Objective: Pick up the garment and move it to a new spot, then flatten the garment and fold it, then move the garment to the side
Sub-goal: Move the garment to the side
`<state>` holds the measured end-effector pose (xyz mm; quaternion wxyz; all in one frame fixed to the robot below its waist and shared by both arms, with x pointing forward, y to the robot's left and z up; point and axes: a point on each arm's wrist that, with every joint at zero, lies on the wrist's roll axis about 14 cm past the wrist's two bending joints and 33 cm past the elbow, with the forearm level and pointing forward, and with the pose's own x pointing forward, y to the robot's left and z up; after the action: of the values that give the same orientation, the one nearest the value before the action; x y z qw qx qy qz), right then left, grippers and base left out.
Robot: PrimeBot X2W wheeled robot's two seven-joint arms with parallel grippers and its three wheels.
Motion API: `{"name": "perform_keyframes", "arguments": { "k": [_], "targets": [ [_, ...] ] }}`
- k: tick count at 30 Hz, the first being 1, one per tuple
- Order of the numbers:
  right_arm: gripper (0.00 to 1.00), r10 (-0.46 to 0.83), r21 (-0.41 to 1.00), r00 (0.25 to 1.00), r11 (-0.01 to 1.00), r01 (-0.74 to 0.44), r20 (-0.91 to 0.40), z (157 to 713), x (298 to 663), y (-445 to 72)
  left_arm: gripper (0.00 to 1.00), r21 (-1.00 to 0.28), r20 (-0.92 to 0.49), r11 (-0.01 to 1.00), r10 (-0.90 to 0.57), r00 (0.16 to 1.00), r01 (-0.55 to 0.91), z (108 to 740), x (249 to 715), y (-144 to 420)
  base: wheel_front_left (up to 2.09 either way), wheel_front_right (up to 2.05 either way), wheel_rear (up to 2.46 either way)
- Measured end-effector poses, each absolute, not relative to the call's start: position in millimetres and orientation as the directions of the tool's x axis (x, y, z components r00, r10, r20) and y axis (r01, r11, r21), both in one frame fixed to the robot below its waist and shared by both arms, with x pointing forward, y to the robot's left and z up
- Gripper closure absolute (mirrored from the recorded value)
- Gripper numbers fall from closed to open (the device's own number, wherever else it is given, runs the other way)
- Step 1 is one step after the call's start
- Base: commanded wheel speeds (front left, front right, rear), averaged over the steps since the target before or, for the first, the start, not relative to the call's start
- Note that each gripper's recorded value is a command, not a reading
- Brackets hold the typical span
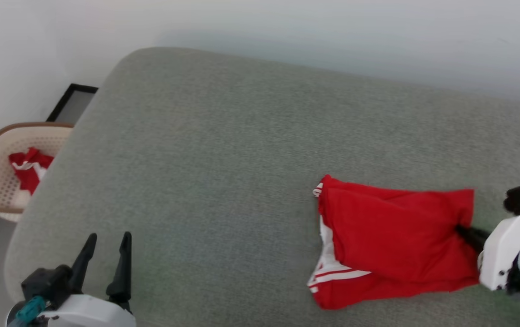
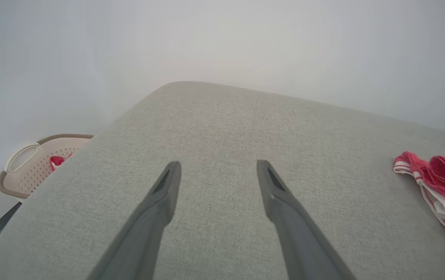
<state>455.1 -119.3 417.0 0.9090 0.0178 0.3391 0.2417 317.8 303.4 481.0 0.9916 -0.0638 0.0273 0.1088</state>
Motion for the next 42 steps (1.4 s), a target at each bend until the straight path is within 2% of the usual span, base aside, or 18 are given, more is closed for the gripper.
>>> {"name": "perform_keyframes", "arguments": {
  "k": [16, 26, 34, 42],
  "targets": [
    [1.00, 0.240, -0.046, 0.799, 0.947, -0.317, -0.552, 473.3, 483.6, -228.2, 0.00, -0.095, -0.011, 0.995, -0.043, 0.999, 0.042, 493.9, 401.6, 234.8, 0.00, 0.00, 0.00],
    [1.00, 0.040, -0.248, 0.878, 0.952, -0.178, -0.477, 510.2, 488.0, -319.7, 0.00, -0.093, 0.012, 0.972, -0.218, 0.976, 0.218, 493.2, 457.7, 177.6, 0.00, 0.00, 0.00],
    [1.00, -0.118, -0.409, 0.897, 0.910, -0.075, -0.426, 528.9, 485.2, -386.6, 0.00, -0.093, 0.009, 0.936, -0.339, 0.941, 0.338, 481.0, 493.8, 132.8, 0.00, 0.00, 0.00],
    [1.00, -0.247, -0.559, 0.878, 0.829, -0.027, -0.409, 528.2, 477.8, -440.3, 0.00, -0.099, -0.006, 0.896, -0.435, 0.900, 0.432, 461.1, 519.0, 95.4, 0.00, 0.00, 0.00]
  ]
}}
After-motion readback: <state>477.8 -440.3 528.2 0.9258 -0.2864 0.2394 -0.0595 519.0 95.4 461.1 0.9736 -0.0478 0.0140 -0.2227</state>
